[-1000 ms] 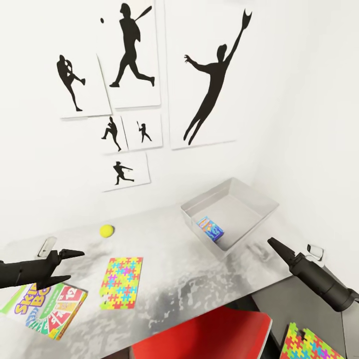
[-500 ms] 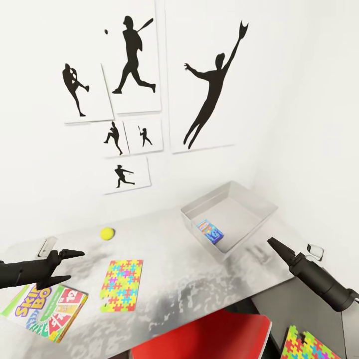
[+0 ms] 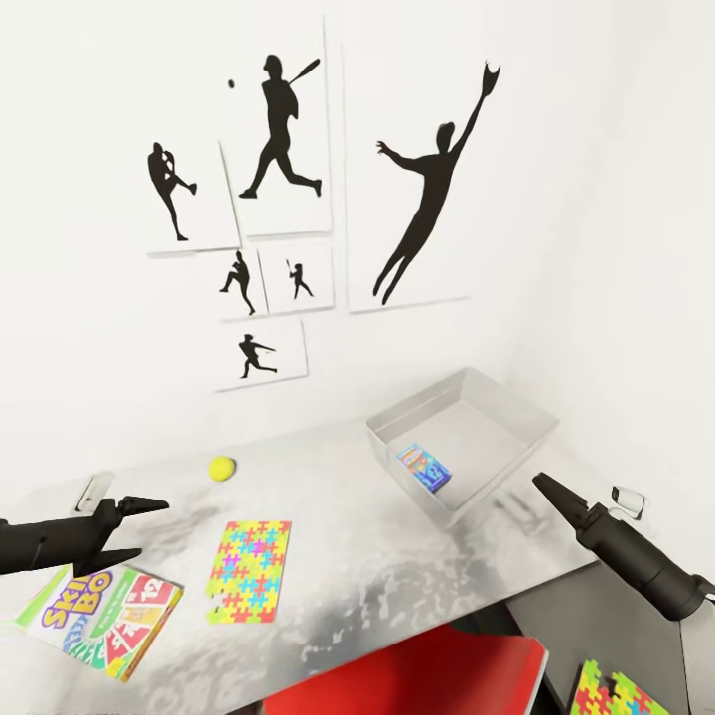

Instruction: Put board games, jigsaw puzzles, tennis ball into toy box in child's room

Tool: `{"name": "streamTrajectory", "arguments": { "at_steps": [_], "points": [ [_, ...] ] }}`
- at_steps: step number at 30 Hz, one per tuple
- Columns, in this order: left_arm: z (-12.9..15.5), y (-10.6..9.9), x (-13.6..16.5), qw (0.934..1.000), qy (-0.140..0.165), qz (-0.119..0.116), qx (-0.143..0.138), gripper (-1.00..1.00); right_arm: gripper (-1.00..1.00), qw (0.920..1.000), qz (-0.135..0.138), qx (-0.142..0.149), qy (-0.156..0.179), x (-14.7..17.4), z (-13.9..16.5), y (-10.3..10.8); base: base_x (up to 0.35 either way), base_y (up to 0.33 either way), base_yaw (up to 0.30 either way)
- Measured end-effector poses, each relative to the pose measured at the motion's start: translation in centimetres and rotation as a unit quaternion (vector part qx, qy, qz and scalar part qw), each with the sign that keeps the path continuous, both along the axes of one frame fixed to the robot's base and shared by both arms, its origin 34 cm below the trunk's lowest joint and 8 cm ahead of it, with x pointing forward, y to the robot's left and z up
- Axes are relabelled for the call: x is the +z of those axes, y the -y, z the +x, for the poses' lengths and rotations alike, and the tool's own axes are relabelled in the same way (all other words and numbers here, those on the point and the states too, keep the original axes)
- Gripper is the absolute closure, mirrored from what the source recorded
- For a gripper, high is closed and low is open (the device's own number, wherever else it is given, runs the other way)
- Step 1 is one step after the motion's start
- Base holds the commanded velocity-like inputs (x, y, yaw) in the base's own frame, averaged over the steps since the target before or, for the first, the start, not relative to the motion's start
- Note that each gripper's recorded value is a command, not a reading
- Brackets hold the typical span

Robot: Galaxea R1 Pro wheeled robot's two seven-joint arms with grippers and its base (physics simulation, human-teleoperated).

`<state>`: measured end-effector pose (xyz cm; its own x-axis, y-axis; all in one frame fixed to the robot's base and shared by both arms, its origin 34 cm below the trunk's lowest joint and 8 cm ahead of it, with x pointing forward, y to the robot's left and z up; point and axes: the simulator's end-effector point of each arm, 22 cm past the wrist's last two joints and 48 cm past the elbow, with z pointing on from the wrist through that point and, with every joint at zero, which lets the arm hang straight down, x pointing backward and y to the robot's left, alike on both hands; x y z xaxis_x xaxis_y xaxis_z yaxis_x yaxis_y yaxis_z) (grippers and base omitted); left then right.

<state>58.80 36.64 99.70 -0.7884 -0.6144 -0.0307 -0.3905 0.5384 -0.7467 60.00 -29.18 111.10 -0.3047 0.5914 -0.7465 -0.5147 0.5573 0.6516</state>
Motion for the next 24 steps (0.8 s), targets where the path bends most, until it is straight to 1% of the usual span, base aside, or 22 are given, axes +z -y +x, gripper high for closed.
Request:
{"name": "streamTrajectory", "arguments": {
  "at_steps": [5, 12, 24],
  "points": [
    [0.0, 0.0, 0.4, 1.0, 0.004, 0.0, 0.0, -1.0, -1.0, 1.0, 0.0, 0.0, 0.004, 0.4, -0.1, 0.0, -0.078, 0.0, 0.125],
    [0.0, 0.0, 0.9, 1.0, 0.01, 0.0, 0.0, -1.0, -1.0, 0.9999, 0.0, 0.0, 0.011, 1.0, -0.2, 0.0, -0.186, 0.0, 0.134],
    [0.0, 0.0, 1.8, 0.9998, 0.019, 0.0, 0.0, -1.0, -1.0, 0.9996, -0.007, -0.005, 0.027, 2.0, -0.4, 0.1, -0.019, 0.0, 0.145]
  ]
}}
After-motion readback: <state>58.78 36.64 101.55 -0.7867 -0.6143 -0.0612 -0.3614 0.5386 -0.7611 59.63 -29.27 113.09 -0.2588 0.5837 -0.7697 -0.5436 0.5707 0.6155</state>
